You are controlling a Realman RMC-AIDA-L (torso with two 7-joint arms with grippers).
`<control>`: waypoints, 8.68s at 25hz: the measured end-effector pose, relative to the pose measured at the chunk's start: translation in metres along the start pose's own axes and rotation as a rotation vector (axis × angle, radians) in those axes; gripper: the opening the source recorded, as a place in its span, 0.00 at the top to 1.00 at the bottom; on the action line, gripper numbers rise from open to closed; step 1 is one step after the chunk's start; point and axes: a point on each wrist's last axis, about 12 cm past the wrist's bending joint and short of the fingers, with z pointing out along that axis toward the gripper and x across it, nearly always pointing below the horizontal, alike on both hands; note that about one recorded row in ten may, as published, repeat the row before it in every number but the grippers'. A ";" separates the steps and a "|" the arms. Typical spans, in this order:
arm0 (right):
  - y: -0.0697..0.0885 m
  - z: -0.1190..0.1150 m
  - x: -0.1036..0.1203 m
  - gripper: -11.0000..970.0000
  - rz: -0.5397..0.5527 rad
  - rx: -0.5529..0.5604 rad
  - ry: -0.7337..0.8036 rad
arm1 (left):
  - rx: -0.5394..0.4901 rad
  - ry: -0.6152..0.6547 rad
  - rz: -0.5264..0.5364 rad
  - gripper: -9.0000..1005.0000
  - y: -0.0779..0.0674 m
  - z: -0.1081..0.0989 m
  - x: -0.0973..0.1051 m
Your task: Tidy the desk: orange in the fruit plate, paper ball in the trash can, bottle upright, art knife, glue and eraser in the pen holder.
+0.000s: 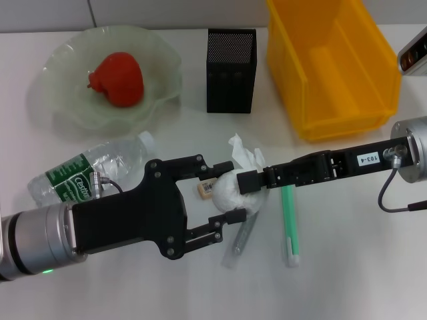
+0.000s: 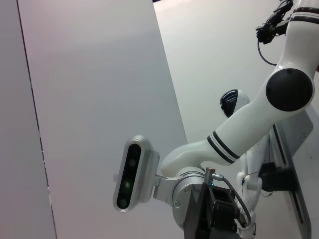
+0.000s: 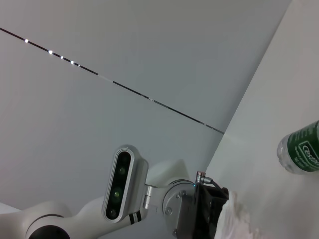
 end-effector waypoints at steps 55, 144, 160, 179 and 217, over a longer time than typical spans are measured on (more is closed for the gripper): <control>-0.012 -0.058 -0.002 0.52 -0.259 0.217 -0.282 | -0.168 0.183 -0.109 0.18 0.009 -0.012 0.024; -0.040 -0.026 0.052 0.16 -0.891 0.338 -0.139 | -0.201 0.217 -0.321 0.18 0.029 -0.051 0.008; -0.043 -0.025 0.052 0.16 -0.881 0.364 -0.136 | -0.240 0.250 -0.347 0.18 0.049 -0.053 0.001; -0.044 -0.026 0.054 0.16 -0.911 0.371 -0.129 | -0.179 0.651 -0.447 0.18 0.105 -0.049 -0.060; -0.048 -0.025 0.053 0.16 -0.906 0.395 -0.114 | -0.254 1.225 -0.327 0.18 0.133 -0.029 -0.064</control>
